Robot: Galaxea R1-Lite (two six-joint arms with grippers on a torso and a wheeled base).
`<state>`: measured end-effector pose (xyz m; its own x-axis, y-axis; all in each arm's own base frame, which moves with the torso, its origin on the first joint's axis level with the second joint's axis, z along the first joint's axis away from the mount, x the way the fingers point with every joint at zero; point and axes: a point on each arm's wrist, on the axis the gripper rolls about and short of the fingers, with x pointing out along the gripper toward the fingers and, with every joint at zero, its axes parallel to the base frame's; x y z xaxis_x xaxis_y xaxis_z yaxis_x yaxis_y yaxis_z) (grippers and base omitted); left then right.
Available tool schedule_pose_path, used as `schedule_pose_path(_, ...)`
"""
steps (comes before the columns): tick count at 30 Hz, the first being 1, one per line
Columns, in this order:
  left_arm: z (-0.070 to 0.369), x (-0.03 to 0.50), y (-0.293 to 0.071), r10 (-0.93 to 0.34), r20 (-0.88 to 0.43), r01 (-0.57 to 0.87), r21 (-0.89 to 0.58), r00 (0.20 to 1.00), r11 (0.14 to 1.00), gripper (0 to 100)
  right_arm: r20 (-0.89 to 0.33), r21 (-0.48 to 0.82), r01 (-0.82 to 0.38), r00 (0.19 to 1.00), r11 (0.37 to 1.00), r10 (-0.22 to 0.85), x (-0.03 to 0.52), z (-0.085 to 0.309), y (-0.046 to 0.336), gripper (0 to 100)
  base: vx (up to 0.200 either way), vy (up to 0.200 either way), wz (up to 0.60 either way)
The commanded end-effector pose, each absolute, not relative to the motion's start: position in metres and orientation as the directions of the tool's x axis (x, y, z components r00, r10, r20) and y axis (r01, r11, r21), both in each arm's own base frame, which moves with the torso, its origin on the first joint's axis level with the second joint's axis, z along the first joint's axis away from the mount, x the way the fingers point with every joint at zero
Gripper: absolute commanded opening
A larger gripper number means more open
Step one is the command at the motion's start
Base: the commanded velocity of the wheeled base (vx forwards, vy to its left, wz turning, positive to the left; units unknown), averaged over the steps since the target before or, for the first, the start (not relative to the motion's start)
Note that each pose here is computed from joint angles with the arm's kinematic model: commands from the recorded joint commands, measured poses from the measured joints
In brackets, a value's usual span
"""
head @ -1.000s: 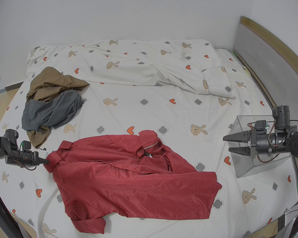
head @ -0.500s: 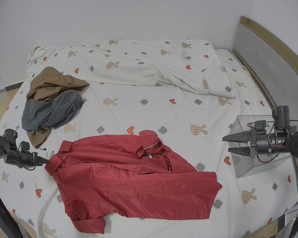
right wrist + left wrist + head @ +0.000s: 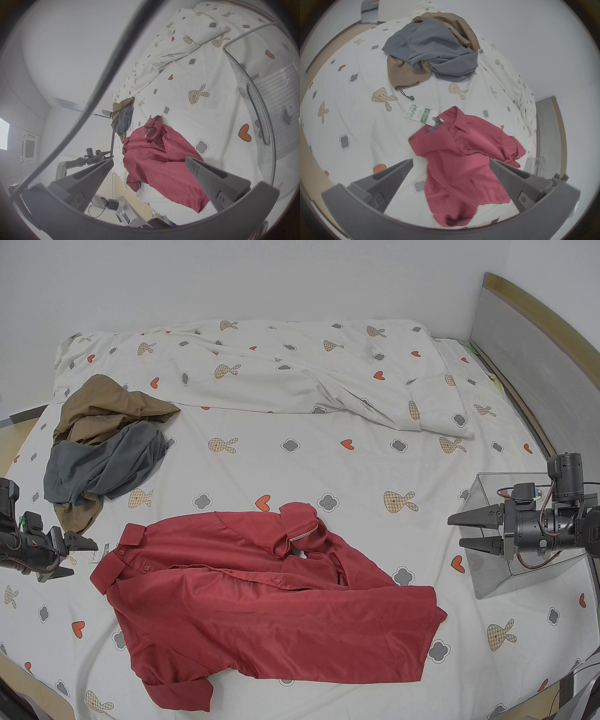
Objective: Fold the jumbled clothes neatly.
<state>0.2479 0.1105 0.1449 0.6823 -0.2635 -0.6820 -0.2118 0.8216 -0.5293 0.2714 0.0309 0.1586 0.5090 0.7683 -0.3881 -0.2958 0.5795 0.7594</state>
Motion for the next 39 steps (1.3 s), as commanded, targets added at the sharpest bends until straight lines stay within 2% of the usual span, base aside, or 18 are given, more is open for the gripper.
schedule_pose_path(1, 0.17, 0.226, 0.077, -0.284, -0.658, -0.156, -0.525, 0.697, 0.836, 100, -0.394, 0.76, -0.303, 0.488, 0.575, 0.779, 0.271, 0.157, 0.037, 100, 0.0, 0.0, 0.0)
schedule_pose_path(4, 0.165, 0.228, 0.071, -0.303, -0.67, -0.145, -0.525, 0.678, 0.839, 100, -0.399, 0.76, -0.316, 0.462, 0.568, 0.792, 0.269, 0.155, 0.046, 100, 0.0, 0.0, 0.0)
schedule_pose_path(6, 0.157, 0.229, 0.06, -0.332, -0.689, -0.122, -0.522, 0.644, 0.844, 100, -0.409, 0.759, -0.33, 0.43, 0.561, 0.805, 0.265, 0.152, 0.056, 100, -0.2, 0.0, 0.0)
schedule_pose_path(9, 0.155, 0.231, 0.055, -0.327, -0.694, -0.112, -0.506, 0.641, 0.855, 100, -0.415, 0.759, -0.34, 0.404, 0.555, 0.815, 0.261, 0.15, 0.063, 100, -0.2, 0.0, 0.0)
schedule_pose_path(13, 0.152, 0.23, 0.053, -0.332, -0.691, -0.101, -0.506, 0.642, 0.857, 100, -0.428, 0.751, -0.332, 0.414, 0.571, 0.803, 0.262, 0.148, 0.064, 100, -0.2, 0.0, 0.0)
schedule_pose_path(22, 0.148, 0.228, 0.035, -0.374, -0.697, -0.046, -0.504, 0.611, 0.863, 100, -0.492, 0.715, -0.286, 0.442, 0.638, 0.75, 0.265, 0.138, 0.072, 100, 0.0, 0.0, 0.0)
schedule_pose_path(25, 0.142, 0.23, 0.026, -0.363, -0.728, -0.037, -0.47, 0.582, 0.882, 100, -0.494, 0.714, -0.286, 0.44, 0.639, 0.75, 0.264, 0.137, 0.073, 100, 0.0, 0.0, 0.0)
schedule_pose_path(26, 0.131, 0.229, 0.015, -0.298, -0.786, -0.025, -0.369, 0.541, 0.929, 100, -0.494, 0.714, -0.286, 0.44, 0.639, 0.75, 0.264, 0.137, 0.073, 100, 0.0, 0.0, 0.0)
schedule_pose_path(30, 0.108, 0.216, -0.007, -0.21, -0.844, 0.139, -0.162, 0.493, 0.977, 100, -0.493, 0.715, -0.288, 0.438, 0.637, 0.752, 0.264, 0.137, 0.073, 100, 0.0, 0.0, 0.0)
schedule_pose_path(33, 0.092, 0.201, -0.026, -0.224, -0.848, 0.309, -0.075, 0.48, 0.948, 100, -0.494, 0.715, -0.287, 0.437, 0.637, 0.751, 0.264, 0.136, 0.073, 100, 0.0, 0.0, 0.0)
schedule_pose_path(39, 0.068, 0.181, -0.048, -0.266, -0.824, 0.488, 0.015, 0.501, 0.873, 100, -0.495, 0.716, -0.285, 0.435, 0.637, 0.752, 0.264, 0.135, 0.073, 100, 0.0, 0.0, 0.0)
